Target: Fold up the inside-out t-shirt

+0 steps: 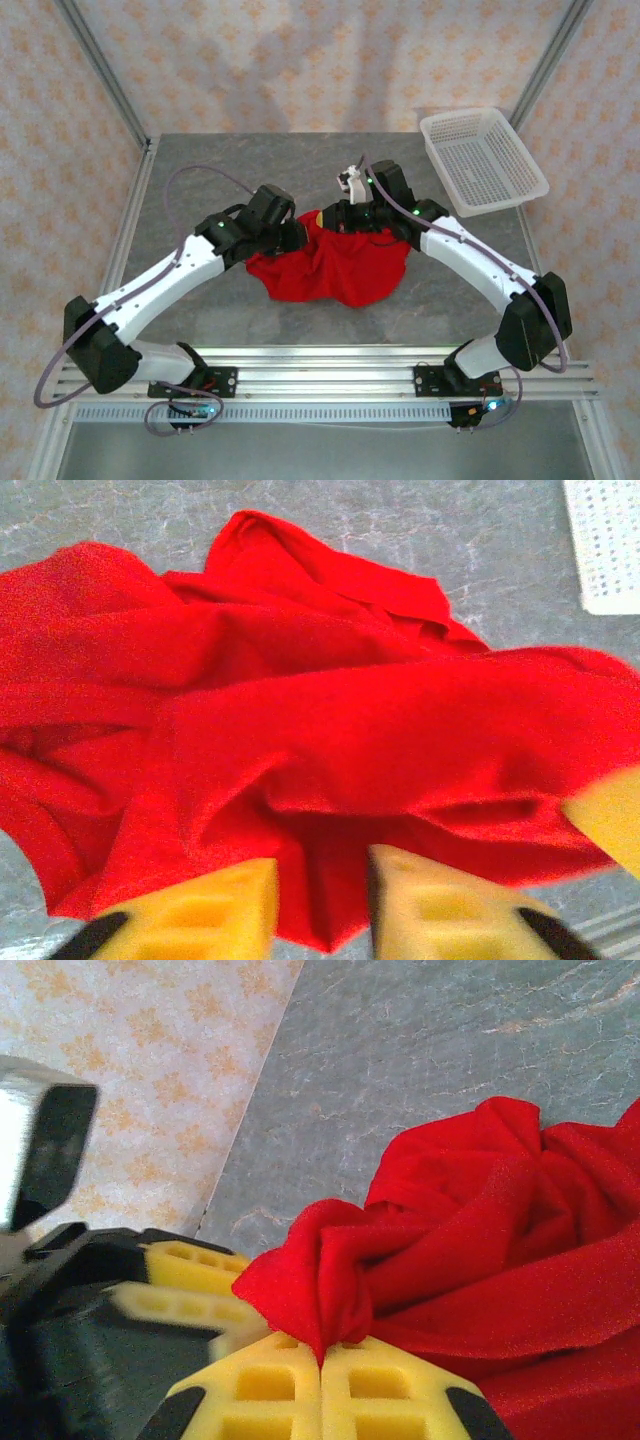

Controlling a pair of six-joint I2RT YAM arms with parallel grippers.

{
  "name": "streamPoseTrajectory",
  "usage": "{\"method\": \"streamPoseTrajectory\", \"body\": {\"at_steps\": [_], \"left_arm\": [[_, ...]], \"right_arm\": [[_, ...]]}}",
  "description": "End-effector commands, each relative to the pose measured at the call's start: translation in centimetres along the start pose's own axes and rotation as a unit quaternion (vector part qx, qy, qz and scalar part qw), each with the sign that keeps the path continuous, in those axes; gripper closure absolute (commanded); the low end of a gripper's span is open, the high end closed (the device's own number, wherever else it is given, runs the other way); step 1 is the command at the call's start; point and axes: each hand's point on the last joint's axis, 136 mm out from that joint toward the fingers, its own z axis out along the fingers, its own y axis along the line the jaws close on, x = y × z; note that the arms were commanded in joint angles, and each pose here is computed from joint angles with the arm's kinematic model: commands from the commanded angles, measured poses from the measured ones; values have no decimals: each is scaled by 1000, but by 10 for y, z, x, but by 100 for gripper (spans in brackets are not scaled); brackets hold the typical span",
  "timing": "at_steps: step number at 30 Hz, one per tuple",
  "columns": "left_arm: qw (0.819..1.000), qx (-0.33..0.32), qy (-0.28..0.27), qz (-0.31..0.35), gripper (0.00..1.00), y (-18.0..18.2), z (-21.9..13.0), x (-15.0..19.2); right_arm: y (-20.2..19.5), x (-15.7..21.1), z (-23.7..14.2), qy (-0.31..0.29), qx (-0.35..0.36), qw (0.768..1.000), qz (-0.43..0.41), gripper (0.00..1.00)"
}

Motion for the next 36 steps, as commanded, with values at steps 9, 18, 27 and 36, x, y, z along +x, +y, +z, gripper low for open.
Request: {"method": "streamPoseTrajectory", "body": {"at_steps": [9,18,27,36], "left_arm": [[1000,-4,-25,-1,61,-10,29,-29],[998,-29,-48,10,83,-1,38,-51],[995,52,-70,-46,100,-16,-12,-76],[979,184,-56,-64,100,-62,-63,-88]], "right_arm": [[14,-12,-10,-13,-12,1000,3,100],[25,-13,-10,-9,-36,999,0,100],[-39,-11,-22,-31,68,997,33,100],[-87,13,-10,1,116,992,43,75]]}}
